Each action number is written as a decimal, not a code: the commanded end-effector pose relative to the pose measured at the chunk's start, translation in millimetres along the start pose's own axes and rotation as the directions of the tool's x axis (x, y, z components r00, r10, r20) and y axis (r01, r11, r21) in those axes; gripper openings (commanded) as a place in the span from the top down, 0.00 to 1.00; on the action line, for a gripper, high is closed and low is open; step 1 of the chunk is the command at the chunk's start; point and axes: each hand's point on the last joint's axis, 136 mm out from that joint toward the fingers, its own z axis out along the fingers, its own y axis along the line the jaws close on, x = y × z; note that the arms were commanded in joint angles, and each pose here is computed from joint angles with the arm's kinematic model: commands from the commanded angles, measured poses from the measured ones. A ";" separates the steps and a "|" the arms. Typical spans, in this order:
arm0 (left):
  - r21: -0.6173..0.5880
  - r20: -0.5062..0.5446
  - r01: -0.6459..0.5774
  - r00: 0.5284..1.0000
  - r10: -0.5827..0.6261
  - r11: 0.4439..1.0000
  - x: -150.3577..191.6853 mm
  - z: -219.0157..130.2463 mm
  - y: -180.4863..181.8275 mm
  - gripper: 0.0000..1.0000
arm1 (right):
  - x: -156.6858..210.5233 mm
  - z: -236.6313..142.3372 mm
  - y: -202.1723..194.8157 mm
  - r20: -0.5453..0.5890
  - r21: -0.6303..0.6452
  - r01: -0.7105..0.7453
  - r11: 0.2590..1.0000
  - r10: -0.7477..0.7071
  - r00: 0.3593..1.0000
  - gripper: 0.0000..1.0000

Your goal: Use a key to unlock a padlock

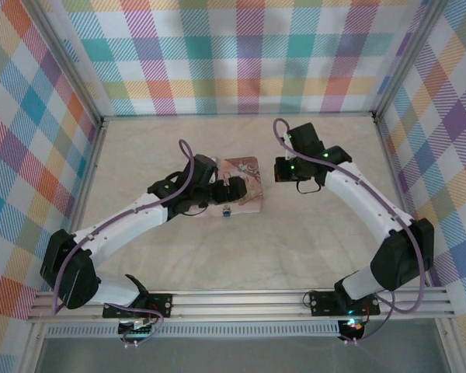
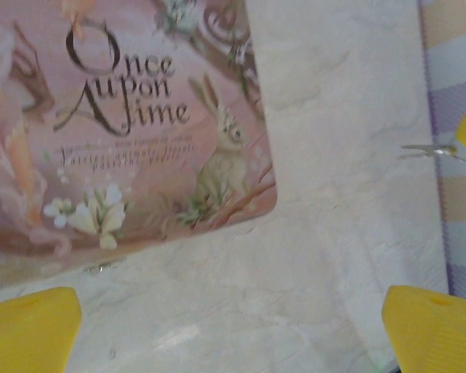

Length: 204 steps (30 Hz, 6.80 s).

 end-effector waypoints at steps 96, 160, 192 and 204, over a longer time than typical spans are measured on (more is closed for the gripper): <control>0.721 0.292 -0.434 0.897 0.331 0.541 -37.4 -111.5 -172.6 0.49 | -37.5 -134.6 128.8 -0.108 -0.683 -0.160 0.713 0.119 0.987 1.00; 0.697 0.276 -0.434 0.897 0.345 0.570 -35.2 -97.3 -173.5 0.64 | -34.7 -135.0 122.5 -0.108 -0.690 -0.170 0.704 0.132 0.985 0.99; 0.669 0.276 -0.451 0.889 0.366 0.591 -32.0 -100.0 -167.3 0.82 | -29.9 -132.7 116.2 -0.113 -0.684 -0.178 0.707 0.139 0.984 0.98; 0.661 0.293 -0.452 0.891 0.348 0.600 -37.7 -98.8 -168.4 0.62 | -28.6 -132.1 117.3 -0.122 -0.693 -0.187 0.696 0.143 0.982 0.99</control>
